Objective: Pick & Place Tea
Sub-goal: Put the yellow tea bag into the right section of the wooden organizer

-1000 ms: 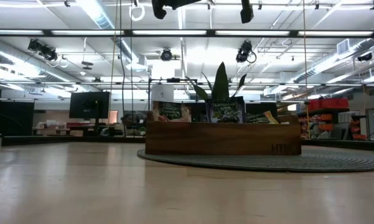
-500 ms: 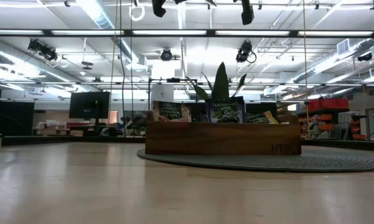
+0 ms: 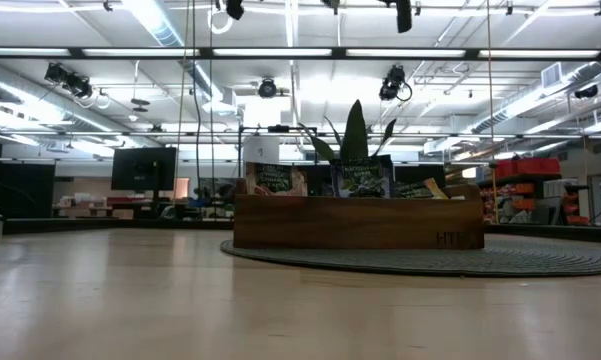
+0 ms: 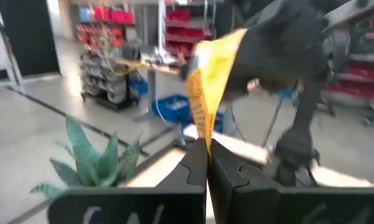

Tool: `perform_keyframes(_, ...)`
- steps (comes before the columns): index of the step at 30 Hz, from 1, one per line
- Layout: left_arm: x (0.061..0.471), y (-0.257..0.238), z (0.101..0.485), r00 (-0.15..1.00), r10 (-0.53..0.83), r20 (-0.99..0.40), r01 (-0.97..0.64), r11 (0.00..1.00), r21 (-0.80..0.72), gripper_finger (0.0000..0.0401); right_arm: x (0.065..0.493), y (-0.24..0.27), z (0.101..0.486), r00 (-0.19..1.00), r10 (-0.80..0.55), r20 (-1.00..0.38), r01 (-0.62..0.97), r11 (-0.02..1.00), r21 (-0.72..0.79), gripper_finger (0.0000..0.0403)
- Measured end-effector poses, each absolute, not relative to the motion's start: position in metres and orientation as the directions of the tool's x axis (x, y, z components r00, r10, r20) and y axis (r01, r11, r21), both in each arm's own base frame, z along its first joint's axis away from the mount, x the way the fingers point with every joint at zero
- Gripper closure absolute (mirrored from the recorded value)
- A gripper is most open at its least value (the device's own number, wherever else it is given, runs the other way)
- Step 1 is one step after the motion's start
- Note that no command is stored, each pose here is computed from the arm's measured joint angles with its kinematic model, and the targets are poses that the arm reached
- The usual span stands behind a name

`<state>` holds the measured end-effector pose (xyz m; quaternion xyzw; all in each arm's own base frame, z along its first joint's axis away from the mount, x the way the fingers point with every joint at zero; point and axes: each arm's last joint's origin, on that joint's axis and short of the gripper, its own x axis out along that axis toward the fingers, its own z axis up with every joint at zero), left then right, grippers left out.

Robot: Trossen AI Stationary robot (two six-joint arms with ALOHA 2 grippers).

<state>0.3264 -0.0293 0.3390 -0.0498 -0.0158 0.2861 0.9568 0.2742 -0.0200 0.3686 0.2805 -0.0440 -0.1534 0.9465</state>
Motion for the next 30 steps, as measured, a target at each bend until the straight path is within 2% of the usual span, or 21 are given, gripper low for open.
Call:
perform_keyframes(3,0.314,-0.029,0.339,0.862,0.499,-0.094,-0.507,0.854,-0.119,0.04,0.264,-0.017,0.373,0.971,-0.234,-0.047,0.232,0.875,0.426,0.0241)
perform_keyframes(7,0.301,-0.025,0.333,0.891,0.374,-0.258,-0.427,0.882,-0.196,0.04,0.257,-0.015,0.388,0.969,-0.166,-0.182,0.209,0.945,0.251,0.0219)
perform_keyframes(13,0.297,-0.018,0.324,0.906,0.161,-0.391,-0.292,0.907,-0.303,0.04,0.274,-0.014,0.414,0.928,-0.09,-0.361,0.116,0.992,0.05,0.0208)
perform_keyframes(17,0.298,-0.014,0.322,0.907,0.098,-0.409,-0.256,0.9,-0.353,0.04,0.299,-0.012,0.412,0.874,0.039,-0.485,-0.003,0.997,0.074,0.0208)
perform_keyframes(21,0.298,-0.013,0.321,0.905,0.1,-0.414,-0.262,0.897,-0.356,0.04,0.328,-0.011,0.393,0.8,0.145,-0.582,-0.079,0.987,0.139,0.0208)
perform_keyframes(30,0.296,-0.014,0.317,0.886,0.097,-0.453,-0.279,0.892,-0.356,0.04,0.359,-0.011,0.369,0.738,0.188,-0.649,-0.094,0.98,0.177,0.0209)
